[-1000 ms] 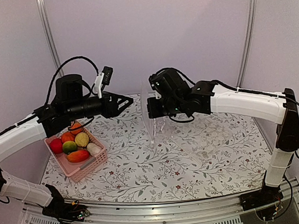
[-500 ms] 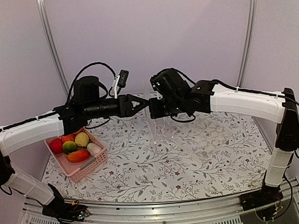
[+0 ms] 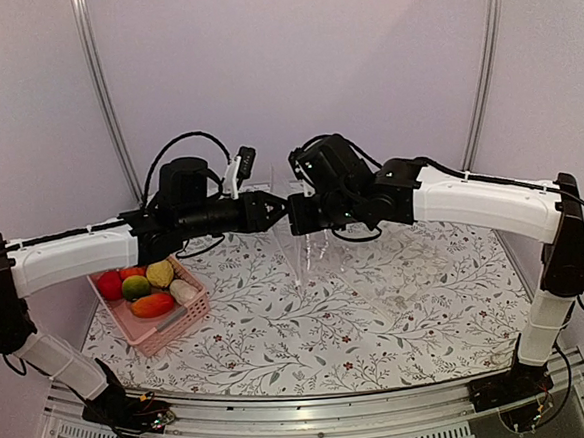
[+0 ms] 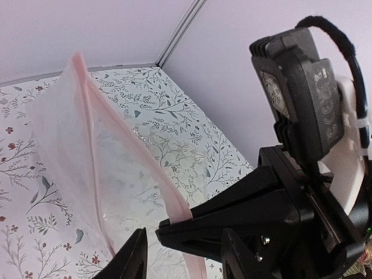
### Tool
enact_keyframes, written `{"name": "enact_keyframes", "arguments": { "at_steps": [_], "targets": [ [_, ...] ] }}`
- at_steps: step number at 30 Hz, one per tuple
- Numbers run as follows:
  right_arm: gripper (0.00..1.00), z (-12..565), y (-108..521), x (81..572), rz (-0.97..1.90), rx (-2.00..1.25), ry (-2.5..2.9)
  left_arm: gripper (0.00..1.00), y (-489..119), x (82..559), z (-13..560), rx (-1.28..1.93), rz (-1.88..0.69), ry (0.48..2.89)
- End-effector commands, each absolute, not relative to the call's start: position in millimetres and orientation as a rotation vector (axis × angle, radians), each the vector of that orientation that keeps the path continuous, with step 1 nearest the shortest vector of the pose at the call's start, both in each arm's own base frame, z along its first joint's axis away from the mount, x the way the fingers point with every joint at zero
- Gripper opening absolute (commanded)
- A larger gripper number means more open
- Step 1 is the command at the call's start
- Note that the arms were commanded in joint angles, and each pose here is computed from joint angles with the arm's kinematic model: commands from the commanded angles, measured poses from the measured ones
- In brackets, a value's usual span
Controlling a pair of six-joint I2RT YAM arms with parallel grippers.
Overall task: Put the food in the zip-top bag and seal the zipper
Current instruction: Open the zipper food storage bag at the center of the board.
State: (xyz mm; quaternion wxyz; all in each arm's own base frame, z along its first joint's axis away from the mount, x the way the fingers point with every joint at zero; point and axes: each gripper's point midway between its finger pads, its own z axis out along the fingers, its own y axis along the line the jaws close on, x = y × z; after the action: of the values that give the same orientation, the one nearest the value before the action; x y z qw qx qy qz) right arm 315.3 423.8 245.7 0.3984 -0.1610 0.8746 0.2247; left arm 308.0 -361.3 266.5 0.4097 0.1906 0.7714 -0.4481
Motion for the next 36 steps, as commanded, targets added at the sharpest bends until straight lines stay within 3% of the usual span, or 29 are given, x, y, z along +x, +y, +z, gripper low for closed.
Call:
{"name": "enact_keyframes", "arguments": {
  "at_steps": [1, 8, 19, 36],
  "targets": [
    [0.0, 263, 422, 310, 0.61, -0.41, 2.175, 0.42, -355, 310, 264, 0.446, -1.072, 1.949],
    [0.0, 267, 422, 311, 0.616, -0.406, 2.161, 0.33, -344, 323, 228, 0.4, -0.885, 2.126],
    [0.0, 287, 447, 289, 0.711, -0.54, 2.09, 0.31, -324, 336, 190, 0.349, -0.625, 2.251],
    [0.0, 251, 451, 294, 0.657, -0.483, 2.174, 0.33, -349, 325, 232, 0.341, -0.936, 2.037]
  ]
}}
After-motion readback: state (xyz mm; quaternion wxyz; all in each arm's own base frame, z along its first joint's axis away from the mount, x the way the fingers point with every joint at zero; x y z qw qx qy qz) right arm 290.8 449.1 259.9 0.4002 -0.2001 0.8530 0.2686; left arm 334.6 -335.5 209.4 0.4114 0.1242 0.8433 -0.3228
